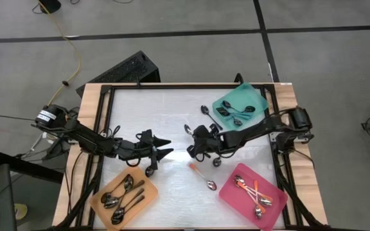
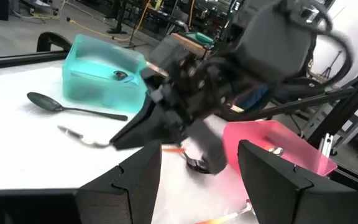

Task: Sort silverware by color (type)
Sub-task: Put the orange spoon into the red bin

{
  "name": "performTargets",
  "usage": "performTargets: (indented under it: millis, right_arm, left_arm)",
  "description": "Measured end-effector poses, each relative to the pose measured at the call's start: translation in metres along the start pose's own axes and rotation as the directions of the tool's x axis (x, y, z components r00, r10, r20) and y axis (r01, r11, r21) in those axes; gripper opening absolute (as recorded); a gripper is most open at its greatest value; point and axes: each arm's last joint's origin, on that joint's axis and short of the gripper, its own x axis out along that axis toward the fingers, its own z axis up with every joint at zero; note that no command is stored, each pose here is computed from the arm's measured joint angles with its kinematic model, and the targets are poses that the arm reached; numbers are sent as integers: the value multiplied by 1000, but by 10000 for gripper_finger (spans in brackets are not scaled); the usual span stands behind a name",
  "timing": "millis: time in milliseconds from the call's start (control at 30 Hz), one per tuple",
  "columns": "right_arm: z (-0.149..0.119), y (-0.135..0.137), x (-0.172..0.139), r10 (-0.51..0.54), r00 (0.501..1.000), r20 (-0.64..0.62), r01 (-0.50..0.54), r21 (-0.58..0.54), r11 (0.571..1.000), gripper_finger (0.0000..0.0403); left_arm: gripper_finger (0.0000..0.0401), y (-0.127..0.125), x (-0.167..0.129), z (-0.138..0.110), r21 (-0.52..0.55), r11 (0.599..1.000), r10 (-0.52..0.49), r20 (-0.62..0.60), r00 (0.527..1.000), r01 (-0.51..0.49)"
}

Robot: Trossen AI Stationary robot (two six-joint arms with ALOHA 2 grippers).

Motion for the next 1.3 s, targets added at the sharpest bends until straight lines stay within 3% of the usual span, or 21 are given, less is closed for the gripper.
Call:
performTargets:
  millis: [367, 700, 967, 1300]
  right_arm:
    - [35, -14, -51, 21, 999, 45, -21, -3, 1000, 6]
    - [41, -23, -119, 108, 994, 29, -107, -28, 994, 7]
    - [19, -24, -173, 200, 978, -51, -199, 35, 979, 9]
    - [-44, -12, -230, 308, 921, -239, -259, 216, 941, 9]
  left_arm:
    - [197, 0, 0, 0, -3, 1000, -1, 0, 1000, 1]
    - [197, 1, 0, -1, -4, 1000, 4, -11, 1000, -4]
    - [197, 1, 0, -2, -1, 1000, 7, -16, 1000, -7]
    - [197, 1, 0, -2, 2, 1000, 17, -14, 1000, -17]
